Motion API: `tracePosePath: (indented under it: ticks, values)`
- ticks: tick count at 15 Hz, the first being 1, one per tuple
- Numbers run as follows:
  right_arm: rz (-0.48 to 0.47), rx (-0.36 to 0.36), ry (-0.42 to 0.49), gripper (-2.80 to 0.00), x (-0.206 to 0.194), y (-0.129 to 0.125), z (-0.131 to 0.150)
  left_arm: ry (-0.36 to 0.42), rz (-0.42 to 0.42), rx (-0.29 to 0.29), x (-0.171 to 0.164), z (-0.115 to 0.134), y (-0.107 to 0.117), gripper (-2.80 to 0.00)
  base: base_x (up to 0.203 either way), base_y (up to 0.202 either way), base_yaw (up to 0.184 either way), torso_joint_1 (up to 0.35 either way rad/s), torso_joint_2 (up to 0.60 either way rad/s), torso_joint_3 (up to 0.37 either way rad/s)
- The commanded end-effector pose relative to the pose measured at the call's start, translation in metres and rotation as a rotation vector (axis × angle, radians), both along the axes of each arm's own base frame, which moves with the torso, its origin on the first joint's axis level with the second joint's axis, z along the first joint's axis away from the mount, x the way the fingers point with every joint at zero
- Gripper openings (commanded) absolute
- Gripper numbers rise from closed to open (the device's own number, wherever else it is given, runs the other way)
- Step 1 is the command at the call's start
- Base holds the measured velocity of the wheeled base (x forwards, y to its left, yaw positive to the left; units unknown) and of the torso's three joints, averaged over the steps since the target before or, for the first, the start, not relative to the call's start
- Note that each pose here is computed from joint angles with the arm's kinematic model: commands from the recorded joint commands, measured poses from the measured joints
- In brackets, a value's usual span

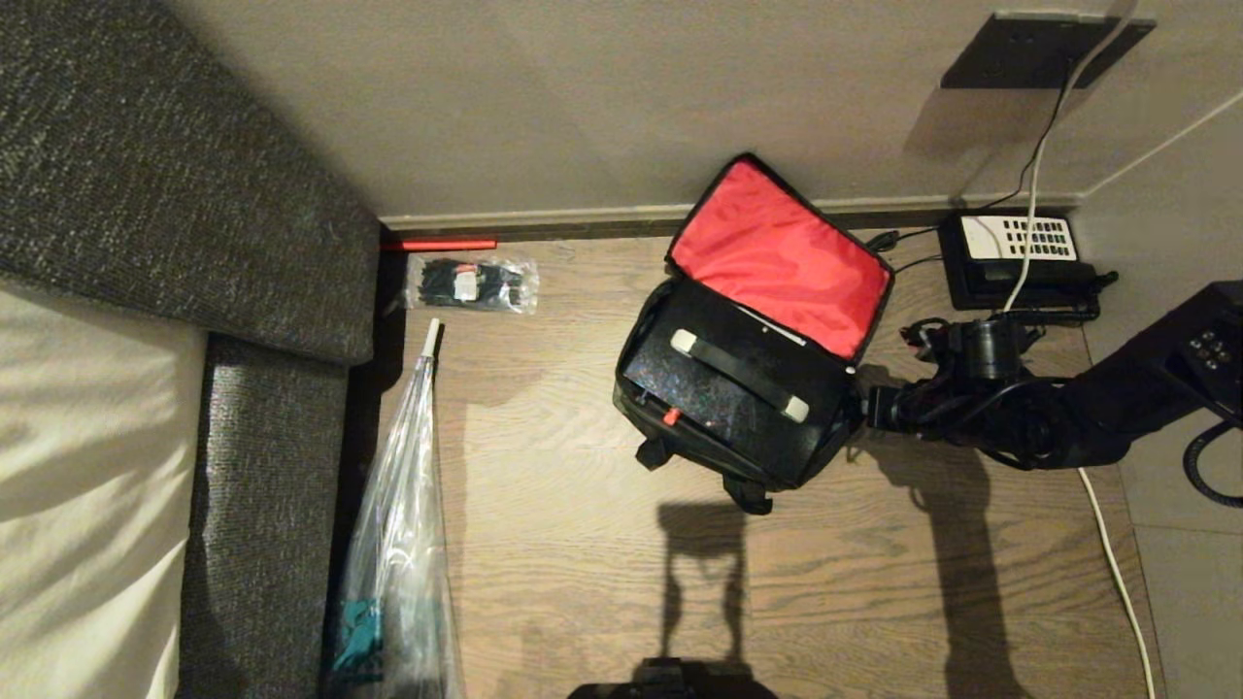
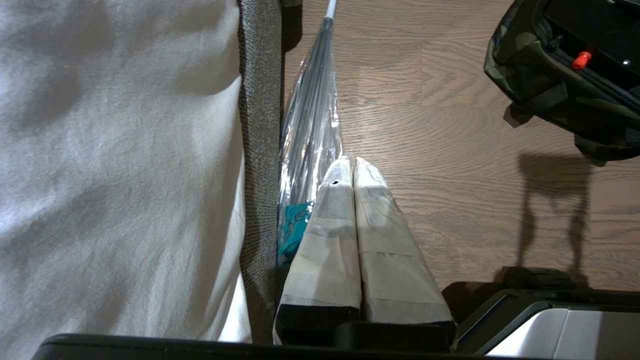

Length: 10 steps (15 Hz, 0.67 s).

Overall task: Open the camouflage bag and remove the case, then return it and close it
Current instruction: Close the top of the storage box

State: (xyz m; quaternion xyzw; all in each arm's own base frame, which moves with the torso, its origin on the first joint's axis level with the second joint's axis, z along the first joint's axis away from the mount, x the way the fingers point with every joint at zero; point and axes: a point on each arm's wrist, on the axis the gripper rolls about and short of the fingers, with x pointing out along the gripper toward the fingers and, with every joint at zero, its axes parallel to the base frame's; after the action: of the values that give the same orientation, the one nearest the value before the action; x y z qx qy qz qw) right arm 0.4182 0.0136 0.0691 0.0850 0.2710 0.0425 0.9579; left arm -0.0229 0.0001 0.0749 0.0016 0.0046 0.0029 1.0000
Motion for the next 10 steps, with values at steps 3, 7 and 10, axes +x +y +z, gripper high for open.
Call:
tracePosePath:
  ticks: [3,7,10]
  values:
    - [0.009,0.000,-0.074,-2.80,-0.006,0.001,0.029,0.000,0.000,0.000,0.000,0.000,0.000,-2.80,0.000,0.000,0.000,0.000,0.00,0.000]
    - [0.021,0.001,-0.115,-2.80,-0.018,0.005,0.051,0.000,0.000,0.000,0.000,0.000,0.000,-2.80,0.000,0.000,0.000,0.000,0.00,0.000]
    - [0.032,0.004,-0.113,-2.80,-0.029,0.005,0.059,0.000,0.000,0.000,0.000,0.000,0.000,-2.80,0.000,0.000,0.000,0.000,0.00,0.000]
